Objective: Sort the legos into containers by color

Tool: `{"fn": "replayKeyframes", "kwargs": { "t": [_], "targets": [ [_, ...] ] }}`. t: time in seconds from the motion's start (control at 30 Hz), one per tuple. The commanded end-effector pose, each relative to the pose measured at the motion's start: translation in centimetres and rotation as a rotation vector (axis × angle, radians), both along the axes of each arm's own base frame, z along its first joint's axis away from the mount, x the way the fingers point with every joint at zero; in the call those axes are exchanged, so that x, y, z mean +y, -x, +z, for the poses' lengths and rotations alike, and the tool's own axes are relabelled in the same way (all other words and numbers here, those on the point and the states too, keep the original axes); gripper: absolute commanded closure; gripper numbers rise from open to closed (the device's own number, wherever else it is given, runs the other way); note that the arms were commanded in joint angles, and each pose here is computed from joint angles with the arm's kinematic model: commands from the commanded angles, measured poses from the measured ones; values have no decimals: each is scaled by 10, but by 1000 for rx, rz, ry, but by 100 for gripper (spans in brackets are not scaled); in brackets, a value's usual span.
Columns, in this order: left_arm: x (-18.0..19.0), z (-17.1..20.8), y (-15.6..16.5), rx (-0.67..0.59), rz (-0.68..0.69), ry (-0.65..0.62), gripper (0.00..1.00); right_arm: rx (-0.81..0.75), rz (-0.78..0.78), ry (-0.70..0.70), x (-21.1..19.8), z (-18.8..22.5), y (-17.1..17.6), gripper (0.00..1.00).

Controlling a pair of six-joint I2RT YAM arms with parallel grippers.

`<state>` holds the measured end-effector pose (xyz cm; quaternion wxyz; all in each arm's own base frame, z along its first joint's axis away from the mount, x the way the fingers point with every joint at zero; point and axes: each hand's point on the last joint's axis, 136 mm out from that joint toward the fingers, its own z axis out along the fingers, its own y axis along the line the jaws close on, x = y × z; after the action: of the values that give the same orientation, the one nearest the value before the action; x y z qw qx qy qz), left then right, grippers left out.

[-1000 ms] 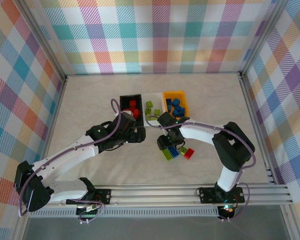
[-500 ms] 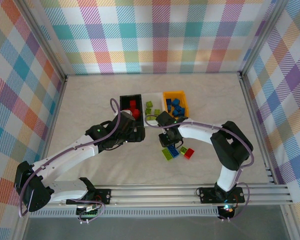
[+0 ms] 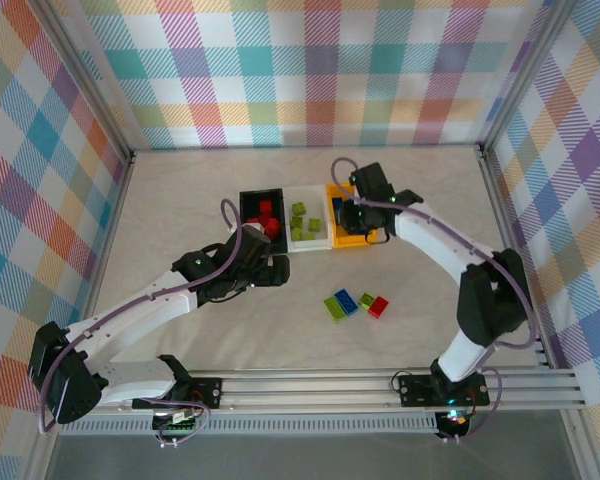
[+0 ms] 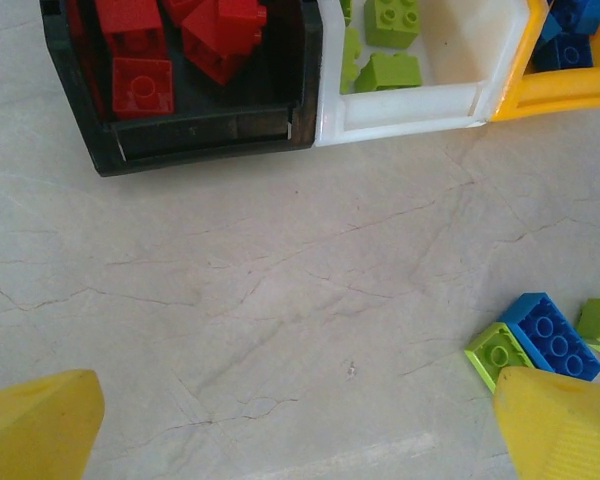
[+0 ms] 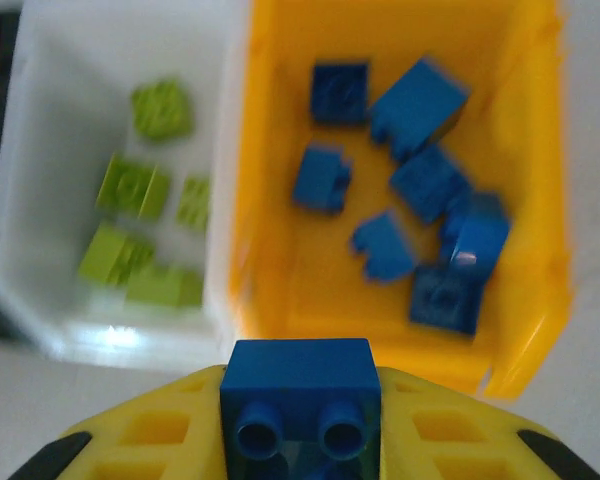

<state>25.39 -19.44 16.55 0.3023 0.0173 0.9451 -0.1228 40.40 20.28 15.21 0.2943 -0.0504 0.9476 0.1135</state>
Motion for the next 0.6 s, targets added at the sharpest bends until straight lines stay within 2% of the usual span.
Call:
{"fn": "replayKeyframes", "kwargs": {
  "t": [0.0,0.13,0.17,0.23,0.27,0.4,0.57],
  "targets": [
    [0,-6,2,20,1,9,0,26,-39,9,1,-14,-29,68],
    [-4,-11,3,42,-26,8,0,38,-72,31,3,-21,-59,63],
    [-6,-12,4,46,-32,9,0,42,-77,31,4,-22,-63,58],
    [-9,-14,4,53,-47,14,0,42,-84,20,6,-20,-70,41],
    [-11,-15,4,58,-58,19,0,35,-82,10,8,-17,-71,37],
    [-33,-19,7,90,-154,48,0,-3,-76,-43,9,5,-62,27],
    [-90,-30,21,158,-404,29,0,-15,-84,-96,-1,10,-30,23]
  ]
}}
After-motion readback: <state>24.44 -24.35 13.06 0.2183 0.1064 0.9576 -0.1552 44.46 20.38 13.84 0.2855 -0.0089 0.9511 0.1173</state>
